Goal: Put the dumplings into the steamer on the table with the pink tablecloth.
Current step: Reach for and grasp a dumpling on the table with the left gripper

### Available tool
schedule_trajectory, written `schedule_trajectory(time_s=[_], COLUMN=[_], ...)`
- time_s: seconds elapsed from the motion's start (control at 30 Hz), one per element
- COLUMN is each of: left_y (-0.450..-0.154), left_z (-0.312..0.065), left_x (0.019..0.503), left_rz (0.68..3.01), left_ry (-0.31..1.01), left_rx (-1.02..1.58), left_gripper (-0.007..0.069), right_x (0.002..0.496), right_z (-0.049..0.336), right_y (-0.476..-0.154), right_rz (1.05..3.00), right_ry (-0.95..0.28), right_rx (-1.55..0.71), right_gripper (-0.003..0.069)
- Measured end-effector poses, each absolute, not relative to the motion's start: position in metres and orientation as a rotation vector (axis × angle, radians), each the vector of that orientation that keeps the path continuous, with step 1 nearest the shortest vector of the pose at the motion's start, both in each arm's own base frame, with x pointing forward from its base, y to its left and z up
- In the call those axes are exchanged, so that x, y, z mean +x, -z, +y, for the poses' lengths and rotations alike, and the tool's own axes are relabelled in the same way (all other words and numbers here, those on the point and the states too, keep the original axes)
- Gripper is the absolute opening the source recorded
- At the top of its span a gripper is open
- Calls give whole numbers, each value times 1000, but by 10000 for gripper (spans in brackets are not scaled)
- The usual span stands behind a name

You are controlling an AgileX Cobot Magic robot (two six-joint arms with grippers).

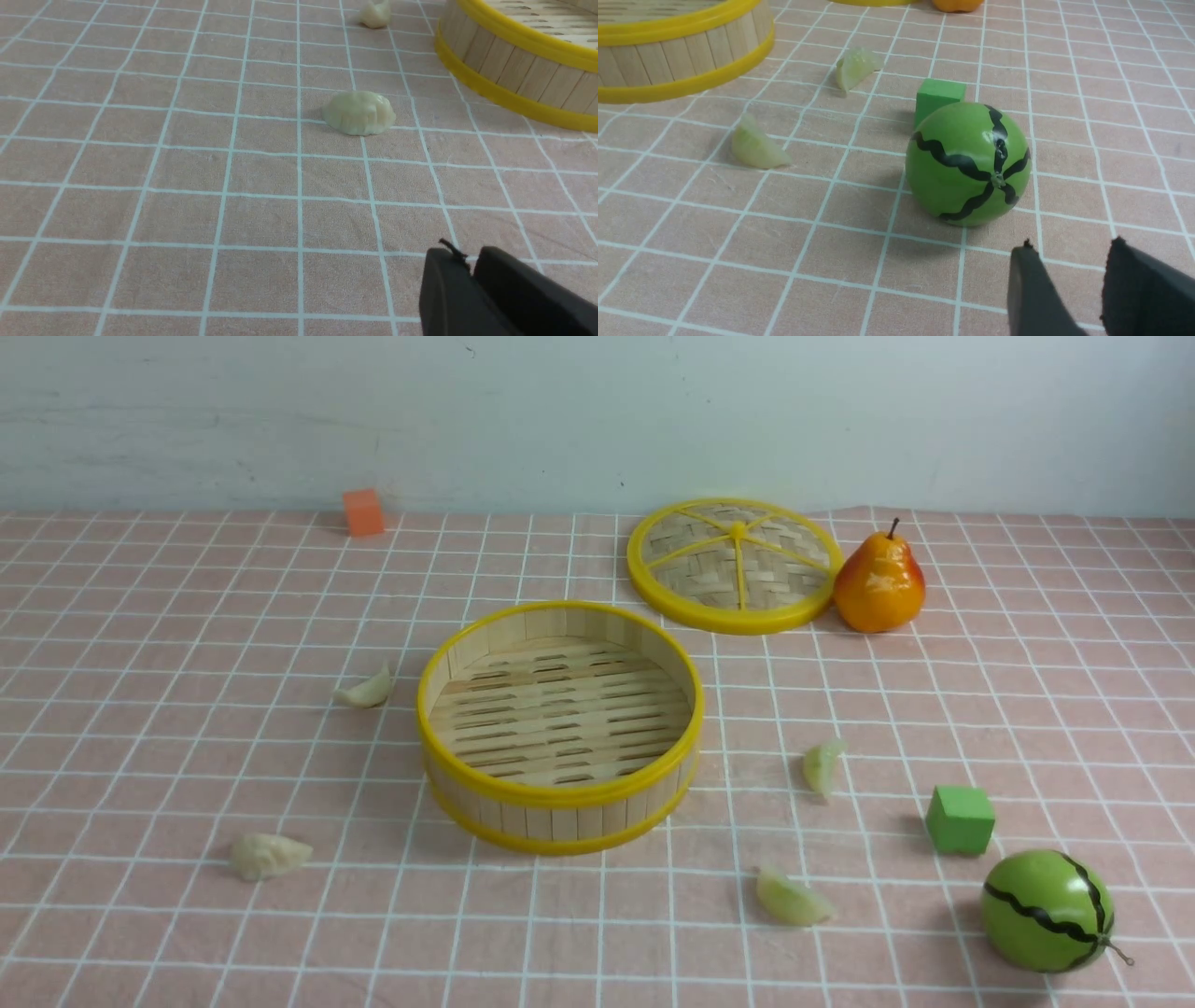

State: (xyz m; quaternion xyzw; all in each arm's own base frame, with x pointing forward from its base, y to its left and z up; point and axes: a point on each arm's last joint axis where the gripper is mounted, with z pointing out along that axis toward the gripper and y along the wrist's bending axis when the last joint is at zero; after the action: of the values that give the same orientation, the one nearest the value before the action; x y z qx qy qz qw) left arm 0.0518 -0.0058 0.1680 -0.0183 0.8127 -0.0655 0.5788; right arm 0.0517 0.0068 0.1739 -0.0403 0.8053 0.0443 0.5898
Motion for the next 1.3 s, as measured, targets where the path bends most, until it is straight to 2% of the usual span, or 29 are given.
schedule_trajectory(time_s=[0.4,0.57,0.6,0.77,0.83,0.97,1.03,1.1,1.2,1.23,1.3], left_y=[-175,-199,-200,-220,-225,-239,-249,-266,-299,-324,-341], left_z=[-6,-4,-4,-1,0,3,4,2,-3,-6,-6], left_x=[54,57,57,54,53,47,42,37,32,36,40], left_rz=[1818,1554,1543,1317,1256,1067,952,908,912,971,1026], left_ry=[165,198,198,197,214,439,606,653,600,536,491], left_rx=[-53,-95,-95,-114,-131,-280,-356,-331,-231,-182,-166], left_gripper=[92,92,92,95,98,102,102,102,102,102,102], right_x=[54,56,56,46,42,40,39,40,43,47,56], right_z=[5,7,7,8,8,8,8,8,8,8,9], right_y=[-177,-207,-208,-241,-248,-251,-256,-269,-297,-318,-326], right_rz=[1803,1477,1462,1084,1002,967,971,1000,1051,1122,1204], right_ry=[-27,-44,-45,-170,-232,-342,-376,-383,-366,-328,-284], right_rx=[-141,-132,-132,-55,-26,27,45,55,52,39,22], right_gripper=[239,239,239,239,239,235,204,142,50,-6,-16])
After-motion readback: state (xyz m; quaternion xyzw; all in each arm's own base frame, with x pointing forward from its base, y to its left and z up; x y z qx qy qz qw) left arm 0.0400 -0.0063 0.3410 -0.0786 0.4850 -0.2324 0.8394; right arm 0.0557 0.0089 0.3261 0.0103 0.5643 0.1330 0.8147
